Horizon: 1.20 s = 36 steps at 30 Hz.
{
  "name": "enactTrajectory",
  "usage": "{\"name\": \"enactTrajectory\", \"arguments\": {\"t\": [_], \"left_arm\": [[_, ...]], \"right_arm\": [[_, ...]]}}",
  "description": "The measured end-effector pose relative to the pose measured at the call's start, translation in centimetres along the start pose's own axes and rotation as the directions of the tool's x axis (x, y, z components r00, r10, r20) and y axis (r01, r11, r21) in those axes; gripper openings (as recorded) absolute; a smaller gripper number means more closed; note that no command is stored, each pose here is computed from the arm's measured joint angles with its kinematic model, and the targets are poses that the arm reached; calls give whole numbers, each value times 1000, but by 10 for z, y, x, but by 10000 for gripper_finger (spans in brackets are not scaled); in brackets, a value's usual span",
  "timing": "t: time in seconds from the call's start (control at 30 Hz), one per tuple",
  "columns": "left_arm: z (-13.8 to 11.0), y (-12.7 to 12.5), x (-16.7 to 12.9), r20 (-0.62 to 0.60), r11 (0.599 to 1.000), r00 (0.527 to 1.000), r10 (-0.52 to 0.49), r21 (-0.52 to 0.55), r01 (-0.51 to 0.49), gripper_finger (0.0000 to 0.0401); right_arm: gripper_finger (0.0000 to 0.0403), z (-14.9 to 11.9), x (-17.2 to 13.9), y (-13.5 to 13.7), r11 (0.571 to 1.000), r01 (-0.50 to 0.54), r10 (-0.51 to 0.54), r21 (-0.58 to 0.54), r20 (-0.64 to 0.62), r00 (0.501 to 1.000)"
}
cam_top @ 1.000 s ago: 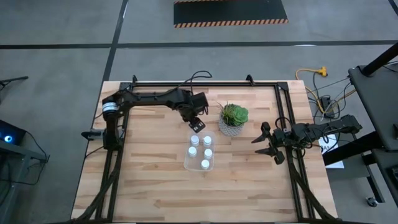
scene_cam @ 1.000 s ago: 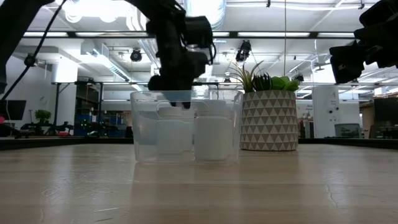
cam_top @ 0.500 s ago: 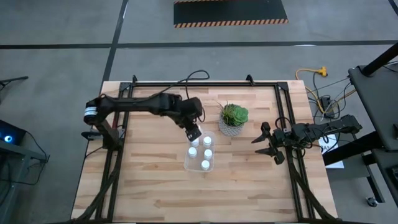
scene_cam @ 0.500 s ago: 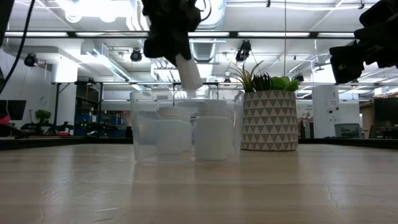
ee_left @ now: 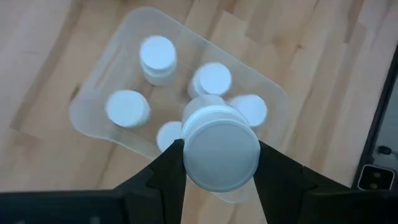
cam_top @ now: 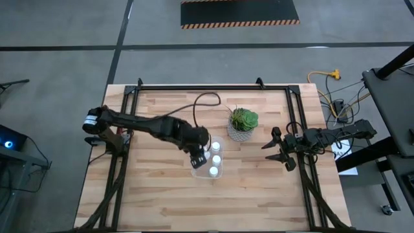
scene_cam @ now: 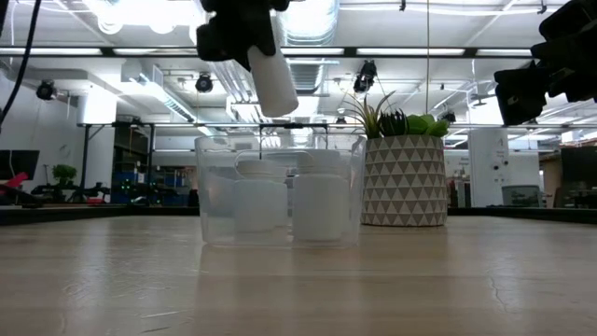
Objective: Pick and place pill bottles into a basket
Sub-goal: Put the white medicine bottle into the transparent bin
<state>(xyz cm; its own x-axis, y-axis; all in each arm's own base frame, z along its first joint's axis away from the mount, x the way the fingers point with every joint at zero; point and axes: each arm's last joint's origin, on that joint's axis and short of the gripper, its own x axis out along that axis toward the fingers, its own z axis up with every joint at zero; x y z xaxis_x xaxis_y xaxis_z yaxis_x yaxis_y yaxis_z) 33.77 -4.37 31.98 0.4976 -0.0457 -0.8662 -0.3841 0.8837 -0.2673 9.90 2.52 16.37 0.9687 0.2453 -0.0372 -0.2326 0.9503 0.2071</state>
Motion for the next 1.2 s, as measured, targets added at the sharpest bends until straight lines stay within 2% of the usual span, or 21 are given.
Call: {"name": "enactTrajectory", "arguments": {"t": [0.23, 0.53, 0.97, 1.2], "left_arm": [[-17, -22, 2, -6, 999, 1000, 20, 36, -20, 140], [-32, -30, 22, -61, 996, 996, 59, 68, -55, 140], [-41, -37, 77, -163, 984, 977, 137, 137, -115, 140], [-52, -35, 101, -188, 983, 973, 137, 145, -111, 140]], "right_arm": [[201, 0, 0, 0, 1000, -1, 1, -2, 0, 1000], [201, 0, 0, 0, 1000, -1, 1, -2, 0, 1000], [201, 0, 0, 0, 1000, -1, 1, -1, 0, 1000], [201, 0, 0, 0, 1000, 0, 0, -2, 0, 1000]]}}
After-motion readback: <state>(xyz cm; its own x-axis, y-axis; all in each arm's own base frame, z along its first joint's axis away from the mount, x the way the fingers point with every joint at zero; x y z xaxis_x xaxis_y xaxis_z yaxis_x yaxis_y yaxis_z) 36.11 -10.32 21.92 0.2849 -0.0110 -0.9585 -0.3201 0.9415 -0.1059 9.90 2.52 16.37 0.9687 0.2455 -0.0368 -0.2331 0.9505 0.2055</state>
